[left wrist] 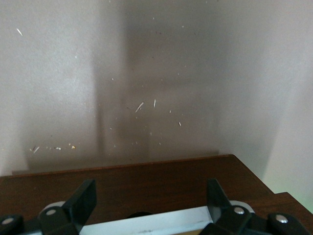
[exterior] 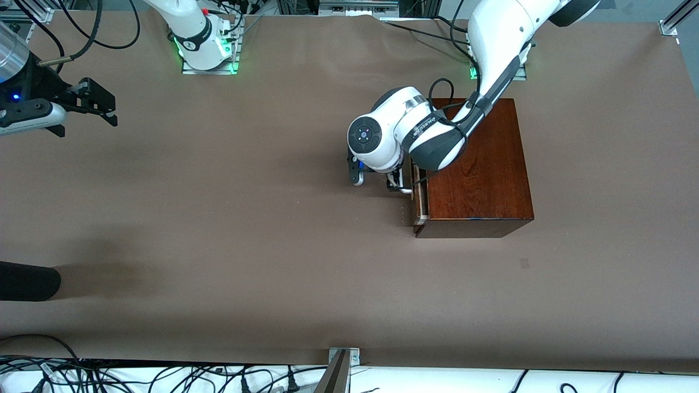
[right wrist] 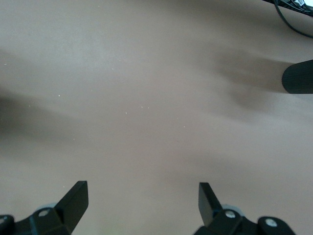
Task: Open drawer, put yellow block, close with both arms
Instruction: 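Push the drawer shut into the box with the left gripper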
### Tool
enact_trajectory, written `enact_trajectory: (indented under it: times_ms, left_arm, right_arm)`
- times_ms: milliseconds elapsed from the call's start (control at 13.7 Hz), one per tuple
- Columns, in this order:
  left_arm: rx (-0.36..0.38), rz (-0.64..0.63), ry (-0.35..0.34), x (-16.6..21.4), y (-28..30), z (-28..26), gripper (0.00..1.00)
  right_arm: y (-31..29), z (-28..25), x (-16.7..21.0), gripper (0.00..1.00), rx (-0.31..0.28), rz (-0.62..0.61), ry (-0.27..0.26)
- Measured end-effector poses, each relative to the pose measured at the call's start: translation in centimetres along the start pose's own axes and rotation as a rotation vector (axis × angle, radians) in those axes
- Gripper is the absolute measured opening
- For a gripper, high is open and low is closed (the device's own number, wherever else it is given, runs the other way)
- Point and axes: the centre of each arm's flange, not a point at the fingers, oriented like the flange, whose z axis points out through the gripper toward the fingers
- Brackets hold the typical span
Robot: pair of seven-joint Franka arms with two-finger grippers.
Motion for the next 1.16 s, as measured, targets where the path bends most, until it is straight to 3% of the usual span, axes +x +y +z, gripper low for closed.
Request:
enact_trajectory:
  times_ms: [1165]
  left_arm:
    - [-0.036, -0.022, -0.044, -1.7, -0.5, 0.5, 1.00]
  right_arm:
    - [0.2, 0.0, 0.0, 1.00, 0.000, 0.004, -0.001]
